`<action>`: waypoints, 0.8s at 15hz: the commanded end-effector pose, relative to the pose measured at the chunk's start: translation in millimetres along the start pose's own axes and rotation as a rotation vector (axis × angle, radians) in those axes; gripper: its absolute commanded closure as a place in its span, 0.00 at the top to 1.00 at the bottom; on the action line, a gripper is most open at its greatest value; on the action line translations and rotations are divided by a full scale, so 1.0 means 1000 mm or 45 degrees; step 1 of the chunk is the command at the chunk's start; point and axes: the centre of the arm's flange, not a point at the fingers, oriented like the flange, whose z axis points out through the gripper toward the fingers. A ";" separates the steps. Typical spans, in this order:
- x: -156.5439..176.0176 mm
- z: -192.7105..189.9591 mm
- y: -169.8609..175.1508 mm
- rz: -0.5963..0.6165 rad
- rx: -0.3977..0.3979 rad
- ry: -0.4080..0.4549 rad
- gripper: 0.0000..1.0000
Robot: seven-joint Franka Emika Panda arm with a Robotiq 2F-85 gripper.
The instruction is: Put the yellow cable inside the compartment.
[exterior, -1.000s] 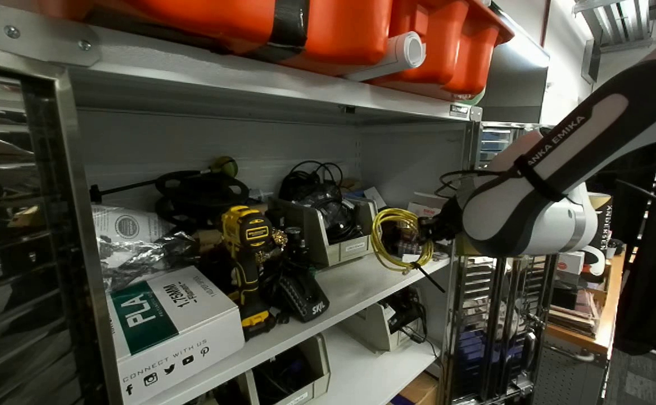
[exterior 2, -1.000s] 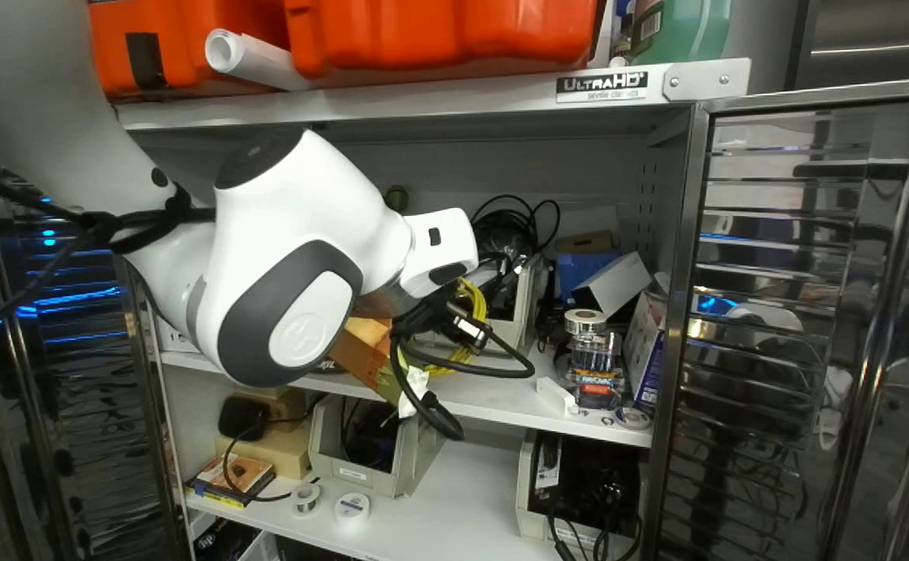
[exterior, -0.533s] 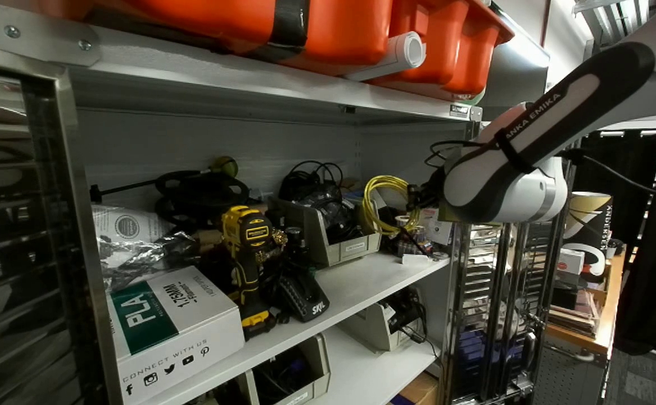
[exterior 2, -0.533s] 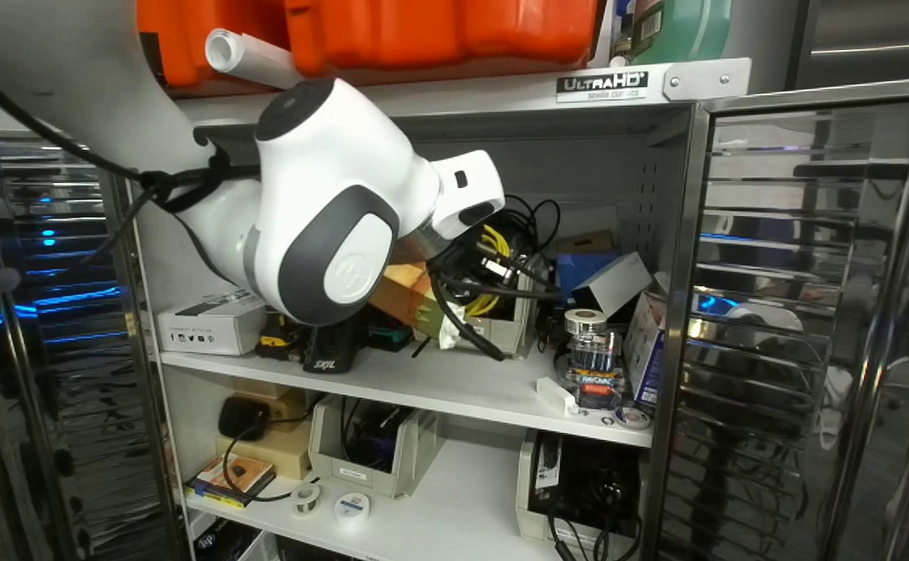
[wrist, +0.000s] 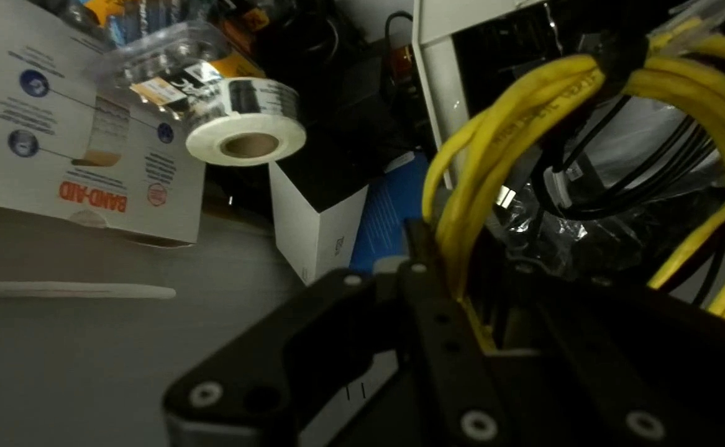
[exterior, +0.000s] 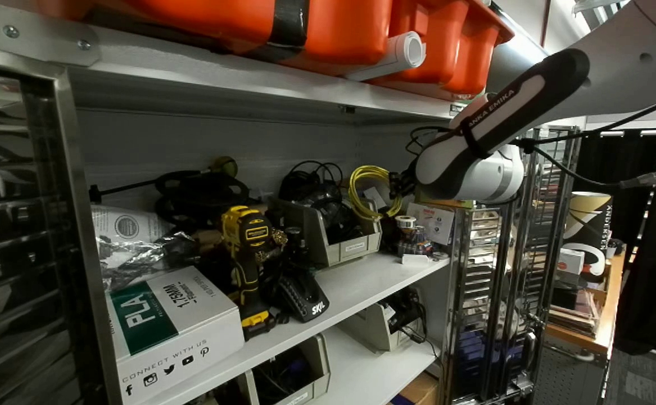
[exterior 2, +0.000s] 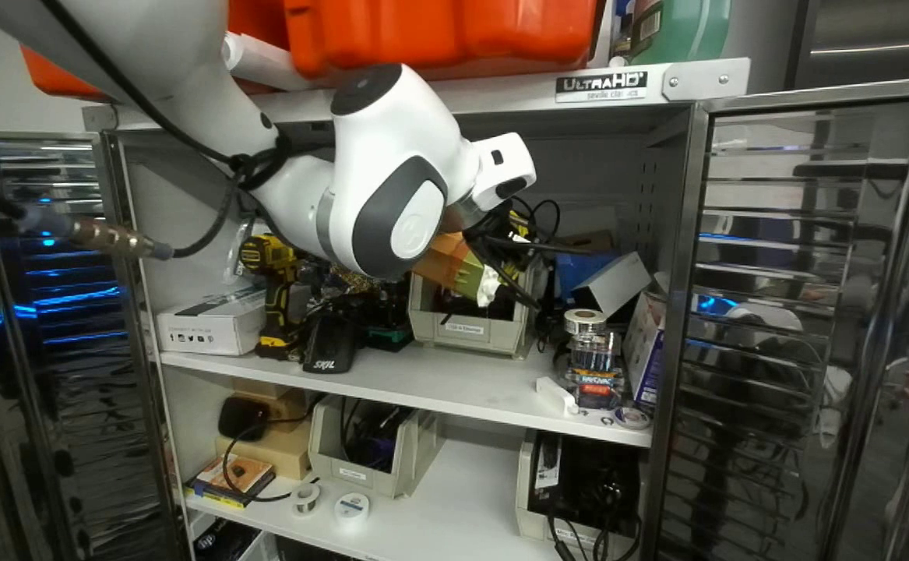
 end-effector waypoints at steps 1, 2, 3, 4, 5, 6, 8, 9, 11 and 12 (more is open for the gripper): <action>0.028 0.026 -0.017 -0.023 0.049 -0.013 0.11; 0.029 0.032 -0.023 -0.036 0.059 -0.030 0.11; 0.031 0.037 -0.028 -0.043 0.064 -0.045 0.11; 0.032 0.042 -0.033 -0.047 0.068 -0.055 0.11; 0.033 0.047 -0.037 -0.052 0.068 -0.059 0.11; 0.036 0.052 -0.042 -0.057 0.064 -0.057 0.11; 0.041 0.062 -0.048 -0.063 0.051 -0.064 0.11; 0.043 0.066 -0.050 -0.068 0.046 -0.075 0.11; 0.049 0.075 -0.052 -0.078 0.034 -0.092 0.11; 0.052 0.078 -0.054 -0.082 0.034 -0.101 0.10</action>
